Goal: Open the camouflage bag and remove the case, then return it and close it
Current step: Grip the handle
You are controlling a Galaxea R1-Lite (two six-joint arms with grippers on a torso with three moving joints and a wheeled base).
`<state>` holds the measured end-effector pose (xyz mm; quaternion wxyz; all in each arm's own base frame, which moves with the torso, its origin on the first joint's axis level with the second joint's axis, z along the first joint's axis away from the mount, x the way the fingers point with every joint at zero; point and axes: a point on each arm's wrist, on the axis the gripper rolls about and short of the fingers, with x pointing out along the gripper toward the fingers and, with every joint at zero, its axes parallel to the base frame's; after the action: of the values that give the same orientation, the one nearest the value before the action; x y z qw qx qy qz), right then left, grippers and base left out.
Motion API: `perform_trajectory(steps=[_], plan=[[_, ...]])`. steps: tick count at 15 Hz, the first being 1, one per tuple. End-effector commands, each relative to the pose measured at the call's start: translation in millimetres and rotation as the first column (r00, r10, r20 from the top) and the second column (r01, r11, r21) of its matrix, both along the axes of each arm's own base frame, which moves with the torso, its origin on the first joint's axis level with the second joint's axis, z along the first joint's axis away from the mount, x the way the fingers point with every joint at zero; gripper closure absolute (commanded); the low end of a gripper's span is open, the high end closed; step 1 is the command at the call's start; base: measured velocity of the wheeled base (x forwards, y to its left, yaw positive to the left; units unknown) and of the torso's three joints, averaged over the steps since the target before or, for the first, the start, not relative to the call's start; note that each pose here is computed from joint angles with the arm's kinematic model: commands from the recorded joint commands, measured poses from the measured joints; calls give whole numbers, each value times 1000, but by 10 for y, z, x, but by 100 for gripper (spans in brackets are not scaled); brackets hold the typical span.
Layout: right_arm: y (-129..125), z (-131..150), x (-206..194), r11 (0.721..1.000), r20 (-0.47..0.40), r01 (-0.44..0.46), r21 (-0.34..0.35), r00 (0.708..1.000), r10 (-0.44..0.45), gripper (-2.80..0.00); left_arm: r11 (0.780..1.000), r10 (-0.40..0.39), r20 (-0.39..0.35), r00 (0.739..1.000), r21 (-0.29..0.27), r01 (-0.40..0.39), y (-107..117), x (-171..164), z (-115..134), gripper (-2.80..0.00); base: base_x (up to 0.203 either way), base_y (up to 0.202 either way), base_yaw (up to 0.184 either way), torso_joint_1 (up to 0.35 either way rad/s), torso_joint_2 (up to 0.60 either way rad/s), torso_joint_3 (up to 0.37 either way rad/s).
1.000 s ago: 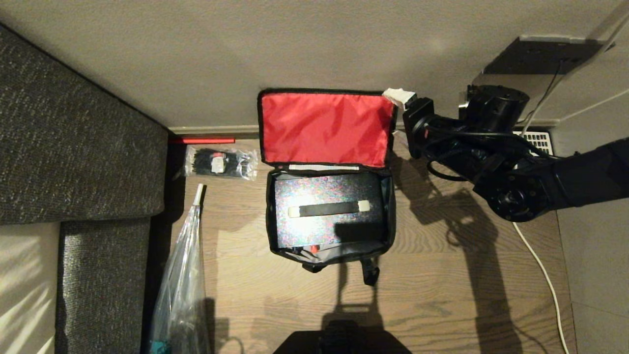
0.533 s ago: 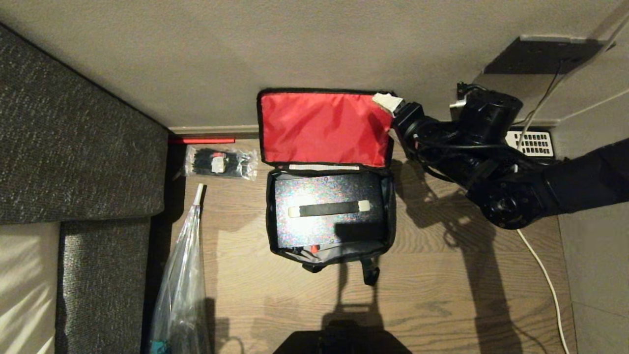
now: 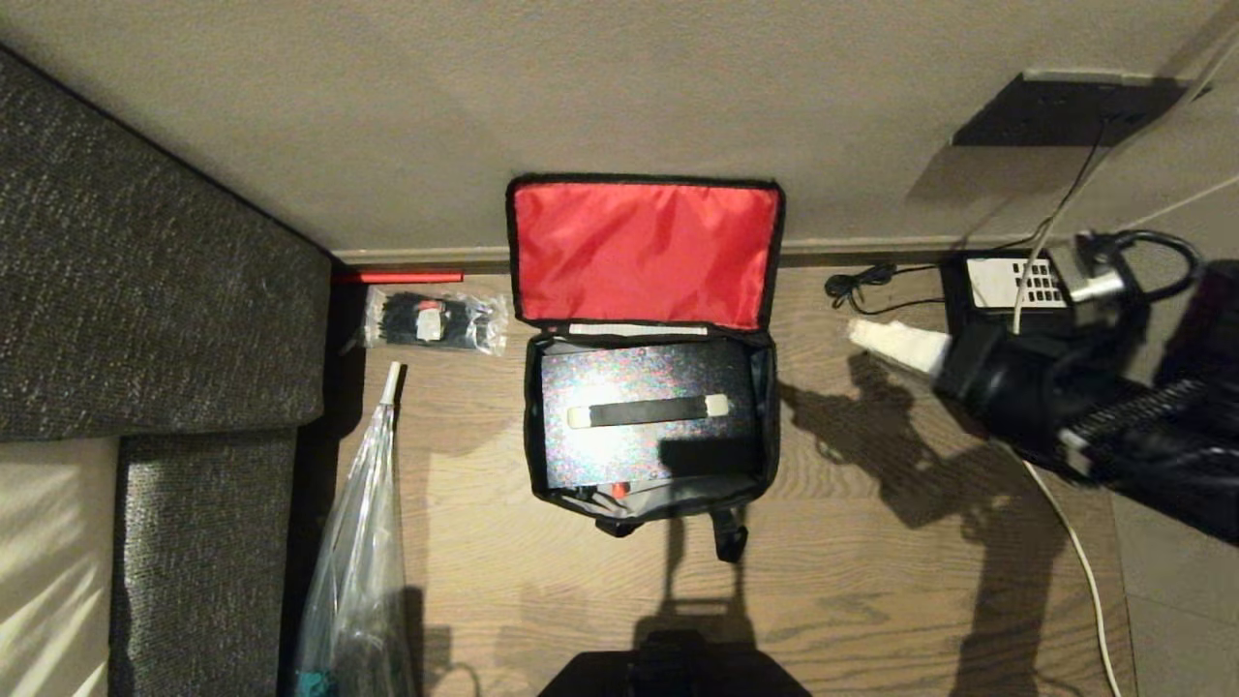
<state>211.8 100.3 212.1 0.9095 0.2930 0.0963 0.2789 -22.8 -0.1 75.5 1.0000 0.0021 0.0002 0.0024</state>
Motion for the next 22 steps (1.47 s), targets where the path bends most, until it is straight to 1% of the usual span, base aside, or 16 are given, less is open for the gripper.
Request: perform_trajectory(steps=[1,3,4,5,7,8,9,10,11,13,14,15,16,18,19,22], plan=[[-358,155,-753,991,137,41,-124,990,-23,0,1000,1,-1,1000,-1,-1,0,1,-9,0,0,0,0,0,0,0],[-589,56,-1191,964,159,88,-249,986,-49,0,1000,1,-2,1000,0,-1,0,1,-9,0,0,0,0,0,0,0],[-710,-52,-1423,936,160,110,-334,985,-58,0,1000,1,-1,1000,-1,-1,0,1,-8,0,0,0,0,0,0,0],[-816,-203,-1629,892,152,138,-431,985,-79,0,1000,1,0,1000,-1,-1,0,0,-6,0,0,0,0,0,0,0],[-941,-533,-1958,792,164,224,-567,974,-157,0,1000,1,0,1000,0,-1,0,0,-5,0,0,0,0,0,0,0],[-961,-761,-2078,755,163,244,-608,970,-182,0,1000,1,0,1000,0,-1,0,0,-5,0,0,0,0,0,0,0],[-970,-1004,-2131,729,135,246,-639,969,-208,0,1000,1,0,1000,-1,-1,0,0,-5,0,0,0,0,0,0,0],[-985,-1178,-2150,702,112,293,-649,950,-293,0,1000,0,0,1000,0,0,0,0,-5,0,0,0,0,0,0,0],[-995,-1235,-2154,704,104,351,-617,923,-370,0,1000,1,-2,1000,-1,-1,0,1,-9,0,0,0,0,0,0,0],[-1001,-1309,-2151,668,103,350,-657,919,-380,0,1000,1,-1,1000,0,-1,0,1,-4,0,0,0,0,0,0,0],[-1001,-1327,-2138,662,130,368,-653,916,-381,0,1000,0,-1,1000,0,0,0,1,-9,0,0,0,0,0,0,0],[-1001,-1327,-2151,661,151,383,-646,912,-381,0,1000,0,-1,1000,2,0,0,1,-8,0,0,0,0,0,0,0],[-1002,-1331,-2193,657,201,419,-627,902,-383,0,1000,1,-1,1000,-3,-1,0,1,-9,0,0,0,0,0,0,0],[-1003,-1352,-2314,651,337,515,-557,857,-390,0,1000,0,0,1000,3,0,0,0,-5,0,0,0,0,0,0,0],[-1002,-1363,-2346,652,367,538,-534,842,-395,0,1000,1,-1,1000,-3,-1,0,1,-7,0,0,0,0,0,0,0],[-1001,-1364,-2348,660,365,546,-516,837,-408,0,1000,0,0,1000,0,0,0,0,-5,0,0,0,0,0,0,0]])
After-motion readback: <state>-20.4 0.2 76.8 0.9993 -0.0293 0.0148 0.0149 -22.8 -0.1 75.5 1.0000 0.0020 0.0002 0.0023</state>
